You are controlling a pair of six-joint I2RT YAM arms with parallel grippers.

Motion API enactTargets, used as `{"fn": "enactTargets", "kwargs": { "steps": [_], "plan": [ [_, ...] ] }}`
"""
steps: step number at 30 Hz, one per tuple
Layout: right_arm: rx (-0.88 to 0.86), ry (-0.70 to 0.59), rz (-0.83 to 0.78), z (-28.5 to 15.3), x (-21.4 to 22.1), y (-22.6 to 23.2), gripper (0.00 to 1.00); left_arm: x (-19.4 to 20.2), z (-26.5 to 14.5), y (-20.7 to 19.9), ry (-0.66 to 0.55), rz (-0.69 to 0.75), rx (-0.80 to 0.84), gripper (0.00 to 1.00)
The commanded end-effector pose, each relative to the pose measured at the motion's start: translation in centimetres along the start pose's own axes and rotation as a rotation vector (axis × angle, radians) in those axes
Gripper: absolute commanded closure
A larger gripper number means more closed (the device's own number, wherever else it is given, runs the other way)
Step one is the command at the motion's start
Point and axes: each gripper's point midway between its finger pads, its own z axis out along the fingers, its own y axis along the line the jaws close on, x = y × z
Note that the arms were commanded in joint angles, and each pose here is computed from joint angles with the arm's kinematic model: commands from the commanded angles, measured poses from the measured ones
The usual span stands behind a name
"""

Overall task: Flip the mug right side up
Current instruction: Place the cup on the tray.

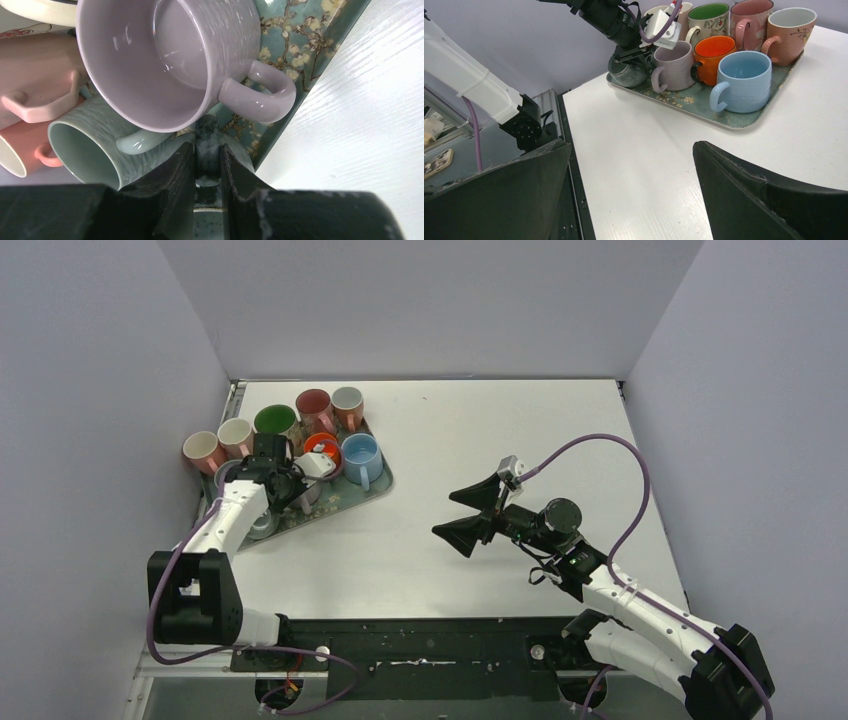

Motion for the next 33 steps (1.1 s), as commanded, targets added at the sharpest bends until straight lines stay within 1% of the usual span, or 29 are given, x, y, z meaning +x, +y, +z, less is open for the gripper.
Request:
{"fn": "enactTargets", "kwargs": {
  "steps": [1, 5, 9, 15, 23, 26, 29, 33],
  "plan": [
    [-0.018, -0.066, -0.049, 0.2, -2.1, 0.6, 0.00, -1.2, -1.5, 2.2, -0.011, 0.012, -0.039, 1.00],
    [-0.021, -0.067, -0.050, 0.1, -2.0, 0.7, 0.00, -2.1, -2.3, 2.0, -0.041, 0.011, 0.038, 1.00],
    [-0.022, -0.067, -0.052, 0.1, -2.0, 0.8, 0.00, -1.5, -2.6, 2.8, 0.037, 0.034, 0.044, 1.00],
    [-0.013, -0.062, -0.057, 0.2, -2.0, 0.6, 0.00, -0.1, -2.1, 2.7, 0.129, 0.065, 0.075, 1.00],
    [-0.017, -0.054, -0.057, 0.2, -1.6, 0.7, 0.00, -1.1, -0.8, 2.7, 0.100, 0.053, 0.077, 0.99],
    [-0.025, -0.050, -0.057, 0.3, -1.6, 0.9, 0.00, -2.2, -0.4, 2.3, 0.084, 0.055, 0.110, 0.94],
    [-0.023, -0.052, -0.059, 0.5, -1.8, 0.8, 0.00, -2.7, -0.2, 1.9, 0.091, 0.065, 0.125, 0.80],
    [-0.019, -0.056, -0.067, 0.4, -2.0, 0.9, 0.00, -2.7, -0.1, 1.8, 0.099, 0.063, 0.126, 0.69]
  ]
}}
